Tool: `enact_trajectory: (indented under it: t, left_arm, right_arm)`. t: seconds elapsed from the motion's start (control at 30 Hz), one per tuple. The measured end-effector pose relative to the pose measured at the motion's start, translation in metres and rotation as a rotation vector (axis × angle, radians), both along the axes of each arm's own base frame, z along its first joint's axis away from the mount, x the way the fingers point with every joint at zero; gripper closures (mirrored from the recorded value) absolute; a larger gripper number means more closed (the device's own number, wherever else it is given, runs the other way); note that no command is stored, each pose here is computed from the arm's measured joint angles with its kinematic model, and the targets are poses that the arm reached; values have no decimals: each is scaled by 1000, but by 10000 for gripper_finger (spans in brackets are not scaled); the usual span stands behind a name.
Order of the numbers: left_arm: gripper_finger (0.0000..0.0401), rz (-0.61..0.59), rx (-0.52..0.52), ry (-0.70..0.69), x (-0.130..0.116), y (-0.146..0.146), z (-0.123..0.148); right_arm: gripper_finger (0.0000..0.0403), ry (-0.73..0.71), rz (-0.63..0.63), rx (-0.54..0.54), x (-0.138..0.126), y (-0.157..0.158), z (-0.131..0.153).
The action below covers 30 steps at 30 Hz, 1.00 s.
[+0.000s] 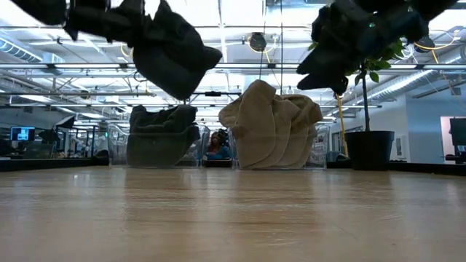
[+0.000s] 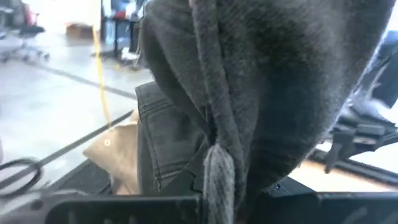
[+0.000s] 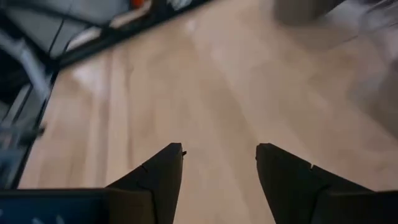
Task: Pick & Place hat
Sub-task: Put the black cap into the left transparent bin
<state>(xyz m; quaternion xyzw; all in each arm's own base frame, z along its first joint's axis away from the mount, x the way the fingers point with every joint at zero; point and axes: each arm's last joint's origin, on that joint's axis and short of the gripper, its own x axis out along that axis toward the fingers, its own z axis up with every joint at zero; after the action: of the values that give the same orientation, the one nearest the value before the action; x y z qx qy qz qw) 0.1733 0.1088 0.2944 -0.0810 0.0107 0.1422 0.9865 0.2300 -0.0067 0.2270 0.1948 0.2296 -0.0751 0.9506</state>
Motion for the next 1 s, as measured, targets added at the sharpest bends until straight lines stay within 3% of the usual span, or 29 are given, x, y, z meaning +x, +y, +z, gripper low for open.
enact_trajectory:
  t: [0.17, 0.27, 0.4, 0.63, 0.8, 1.0]
  left_arm:
    - [363, -90, -7, -56, -20, 33, -27]
    - [363, -178, -77, -52, -30, 49, -47]
    - [363, -195, -136, -28, -35, 66, -70]
    - [363, -251, -20, -60, -36, 87, -76]
    - [363, -278, -46, -28, -39, 99, -90]
    - [363, -308, 45, 2, -39, 103, -100]
  right_arm:
    - [223, -101, -82, -30, 1, -9, 4]
    - [228, -150, -140, -71, 2, -17, 9]
    - [236, -222, -199, -107, 3, -29, 16]
    - [249, -269, -270, -118, 1, -44, 21]
    - [257, -277, -289, -98, 1, -46, 21]
    - [265, -295, -288, -98, 1, -46, 23]
